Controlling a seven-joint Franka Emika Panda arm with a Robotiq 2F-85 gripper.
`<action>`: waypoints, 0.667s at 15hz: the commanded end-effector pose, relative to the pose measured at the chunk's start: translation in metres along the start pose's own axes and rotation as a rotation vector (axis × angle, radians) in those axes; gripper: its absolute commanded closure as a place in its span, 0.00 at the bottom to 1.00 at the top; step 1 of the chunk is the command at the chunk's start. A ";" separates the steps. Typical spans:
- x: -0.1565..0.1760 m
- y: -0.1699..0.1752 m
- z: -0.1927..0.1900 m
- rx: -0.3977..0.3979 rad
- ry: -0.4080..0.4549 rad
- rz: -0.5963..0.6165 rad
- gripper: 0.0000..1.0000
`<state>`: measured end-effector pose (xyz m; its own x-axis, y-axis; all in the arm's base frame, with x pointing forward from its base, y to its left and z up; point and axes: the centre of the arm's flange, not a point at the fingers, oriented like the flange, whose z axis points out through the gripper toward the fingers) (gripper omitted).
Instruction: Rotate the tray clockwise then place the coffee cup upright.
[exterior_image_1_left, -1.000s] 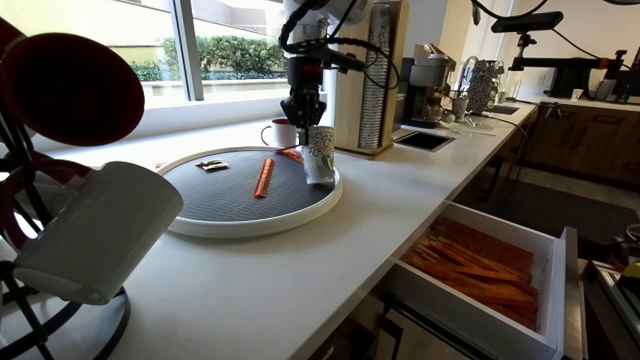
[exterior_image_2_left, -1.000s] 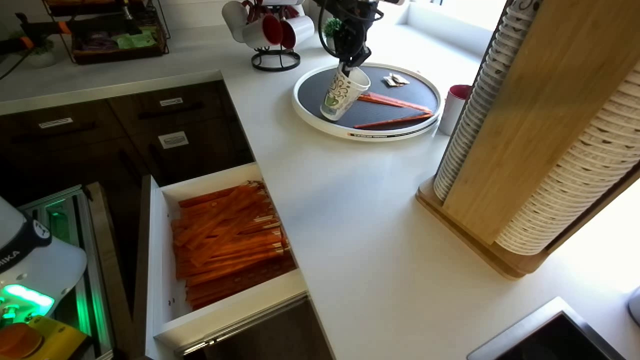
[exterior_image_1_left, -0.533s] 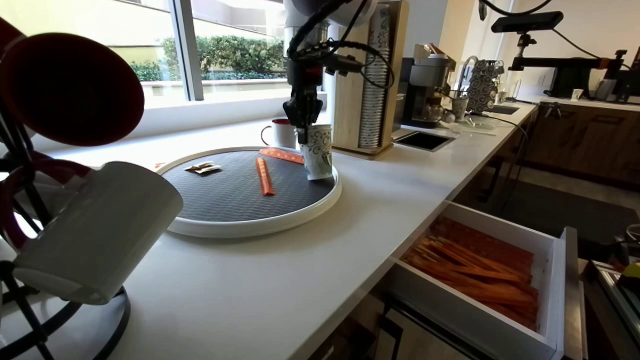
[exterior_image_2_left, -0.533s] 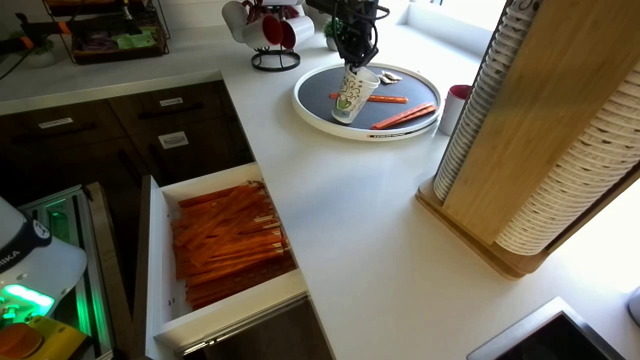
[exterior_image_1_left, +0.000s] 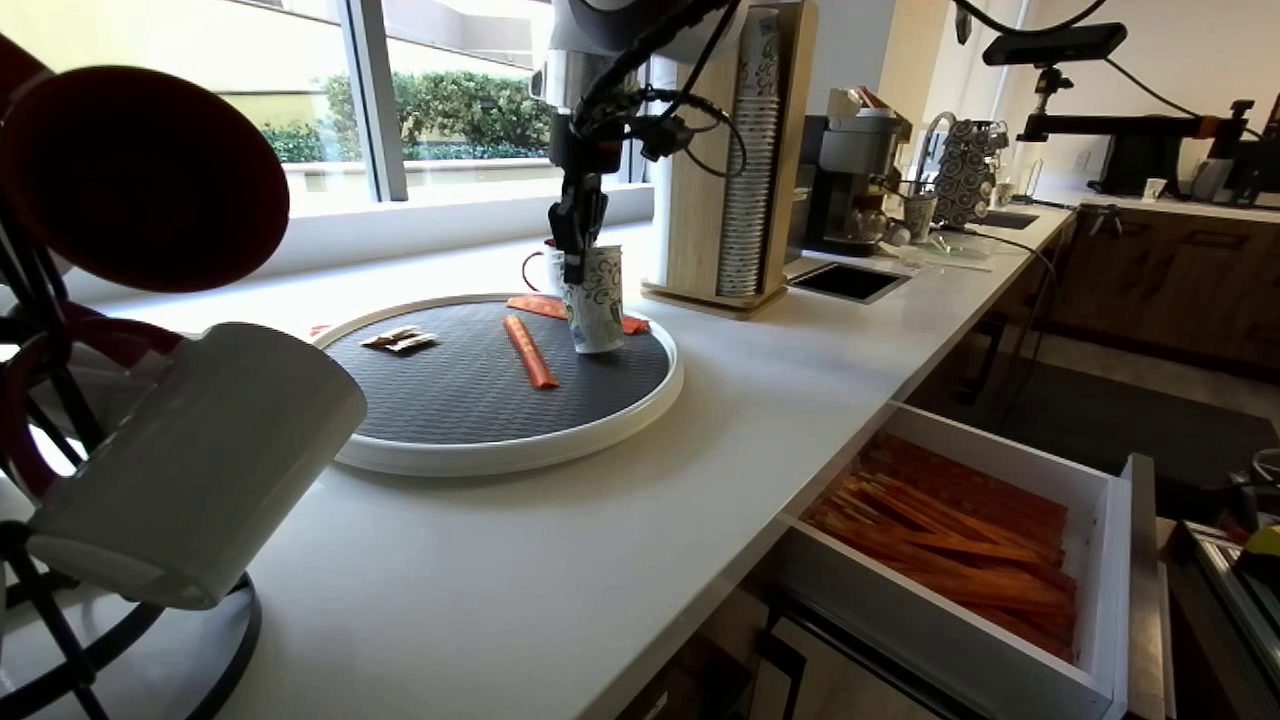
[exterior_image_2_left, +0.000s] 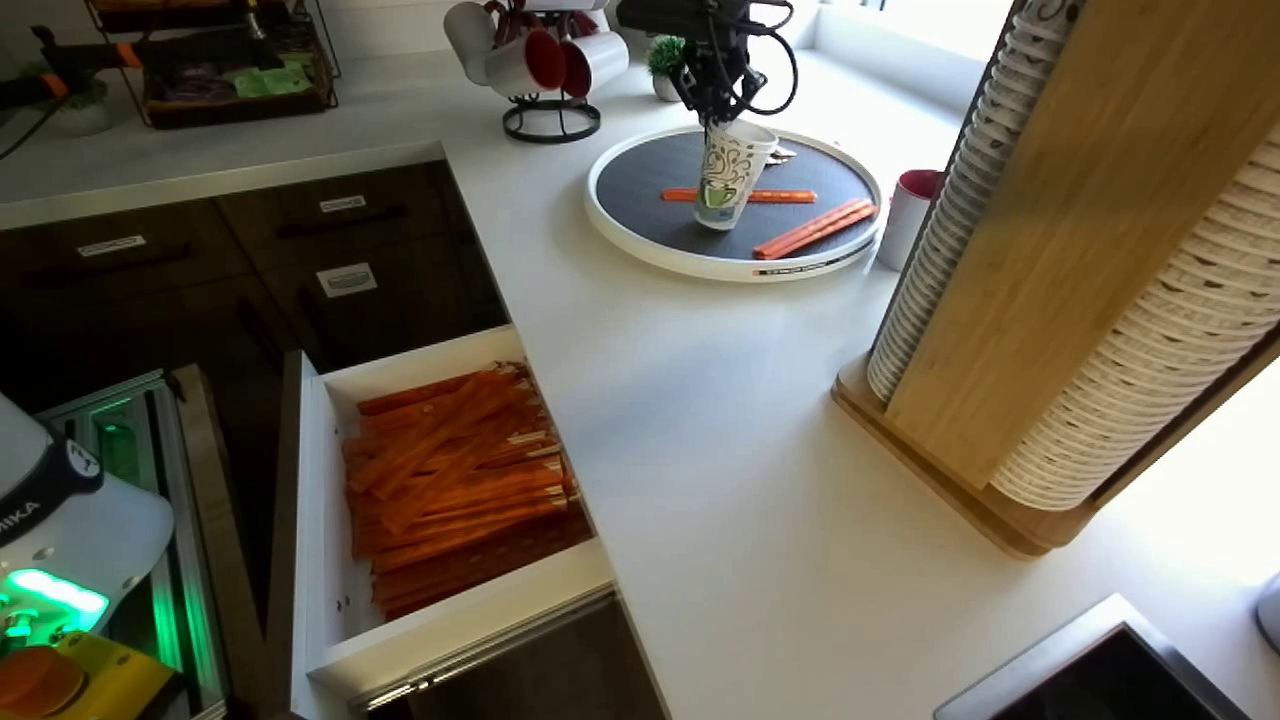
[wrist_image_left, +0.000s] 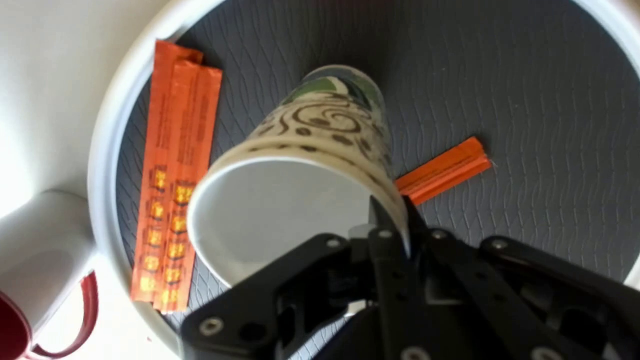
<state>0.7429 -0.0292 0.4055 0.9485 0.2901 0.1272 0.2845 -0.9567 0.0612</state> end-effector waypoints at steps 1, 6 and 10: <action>-0.008 -0.015 -0.012 -0.122 0.047 -0.150 0.99; 0.015 -0.039 -0.033 -0.154 0.206 -0.356 0.99; 0.037 -0.053 -0.038 -0.155 0.236 -0.431 0.94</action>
<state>0.7575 0.0330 0.4445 0.6859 0.6726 0.2775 0.6028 -0.7389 0.3011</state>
